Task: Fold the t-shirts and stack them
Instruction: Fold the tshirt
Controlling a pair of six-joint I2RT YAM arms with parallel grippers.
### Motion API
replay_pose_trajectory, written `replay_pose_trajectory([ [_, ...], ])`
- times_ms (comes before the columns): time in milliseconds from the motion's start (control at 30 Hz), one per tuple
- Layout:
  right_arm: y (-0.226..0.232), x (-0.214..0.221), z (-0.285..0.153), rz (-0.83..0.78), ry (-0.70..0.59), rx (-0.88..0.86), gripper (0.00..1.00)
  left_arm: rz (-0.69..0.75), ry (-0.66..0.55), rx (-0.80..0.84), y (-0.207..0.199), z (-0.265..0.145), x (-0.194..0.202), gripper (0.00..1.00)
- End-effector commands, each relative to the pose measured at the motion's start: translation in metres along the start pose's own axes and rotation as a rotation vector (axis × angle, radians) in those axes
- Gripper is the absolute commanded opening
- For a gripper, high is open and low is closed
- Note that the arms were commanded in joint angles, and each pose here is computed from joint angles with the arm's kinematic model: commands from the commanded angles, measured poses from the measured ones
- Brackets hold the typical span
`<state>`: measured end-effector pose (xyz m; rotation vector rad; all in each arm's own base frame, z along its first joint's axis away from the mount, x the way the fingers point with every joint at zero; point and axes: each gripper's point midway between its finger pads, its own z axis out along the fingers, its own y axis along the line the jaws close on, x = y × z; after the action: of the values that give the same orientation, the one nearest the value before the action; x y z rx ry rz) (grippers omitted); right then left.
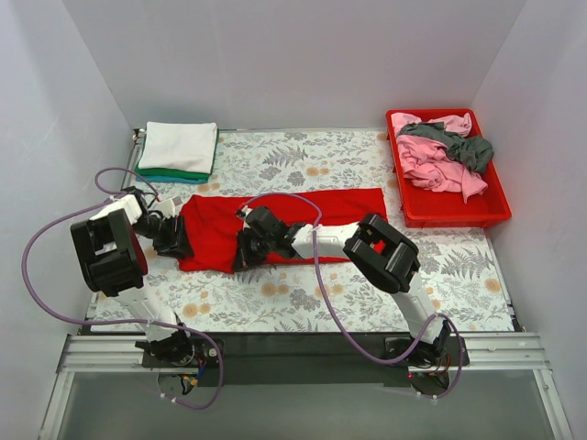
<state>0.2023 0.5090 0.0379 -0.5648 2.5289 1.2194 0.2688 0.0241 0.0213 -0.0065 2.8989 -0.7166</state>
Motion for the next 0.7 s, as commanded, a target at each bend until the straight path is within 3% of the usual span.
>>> replay_pose_trajectory([
  [0, 0.016, -0.006, -0.008, -0.013, -0.023, -0.031, 0.01, 0.029, -0.009, -0.167, 0.034, 0.001, -0.003, 0.41],
  [133, 0.015, -0.005, -0.007, -0.012, -0.023, -0.028, 0.01, 0.025, -0.01, -0.183, 0.036, 0.0, -0.003, 0.38],
  [300, 0.019, -0.008, -0.008, -0.018, -0.028, -0.038, 0.01, 0.046, -0.056, -0.159, 0.027, -0.008, -0.013, 0.1],
  [667, 0.032, -0.02, -0.012, -0.036, -0.051, -0.064, 0.01, 0.079, -0.132, -0.169, 0.016, -0.037, -0.038, 0.0],
])
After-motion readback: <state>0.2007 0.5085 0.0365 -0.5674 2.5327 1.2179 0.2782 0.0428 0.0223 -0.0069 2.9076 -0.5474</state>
